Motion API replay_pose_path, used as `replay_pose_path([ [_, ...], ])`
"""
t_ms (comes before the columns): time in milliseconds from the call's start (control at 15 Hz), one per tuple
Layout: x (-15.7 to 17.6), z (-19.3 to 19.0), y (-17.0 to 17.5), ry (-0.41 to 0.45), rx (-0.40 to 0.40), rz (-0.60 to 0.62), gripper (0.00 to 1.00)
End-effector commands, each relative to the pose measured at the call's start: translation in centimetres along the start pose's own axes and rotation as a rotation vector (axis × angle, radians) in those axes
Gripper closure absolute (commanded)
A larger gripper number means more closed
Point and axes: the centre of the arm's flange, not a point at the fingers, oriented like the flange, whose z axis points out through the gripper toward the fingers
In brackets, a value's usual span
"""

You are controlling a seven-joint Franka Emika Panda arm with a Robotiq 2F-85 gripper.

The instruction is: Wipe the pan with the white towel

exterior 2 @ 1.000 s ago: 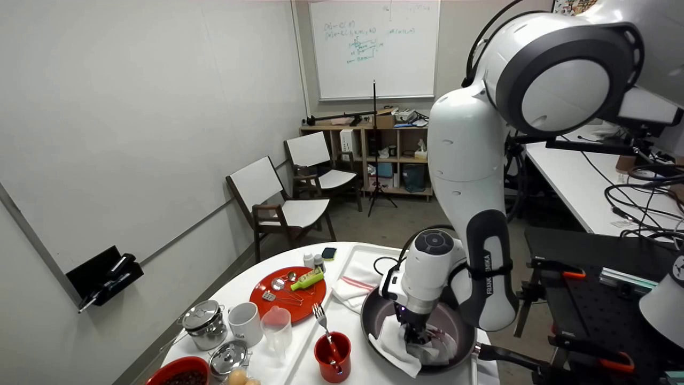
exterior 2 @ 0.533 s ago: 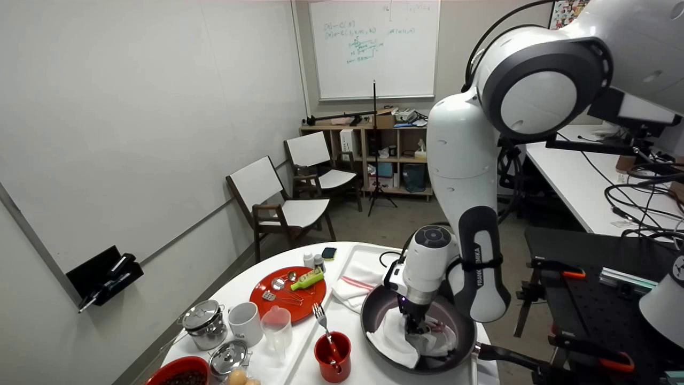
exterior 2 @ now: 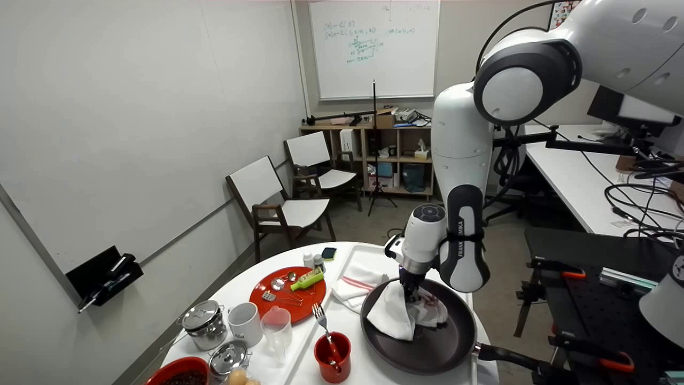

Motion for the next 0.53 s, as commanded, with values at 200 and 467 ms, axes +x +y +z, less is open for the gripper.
replay_pose_path([
  [200,0.5,-2.8,0.3,0.067,0.041,0.036,0.97],
  [467,0.3,-6.5,2.0,0.147,0.03,0.082,0.97],
])
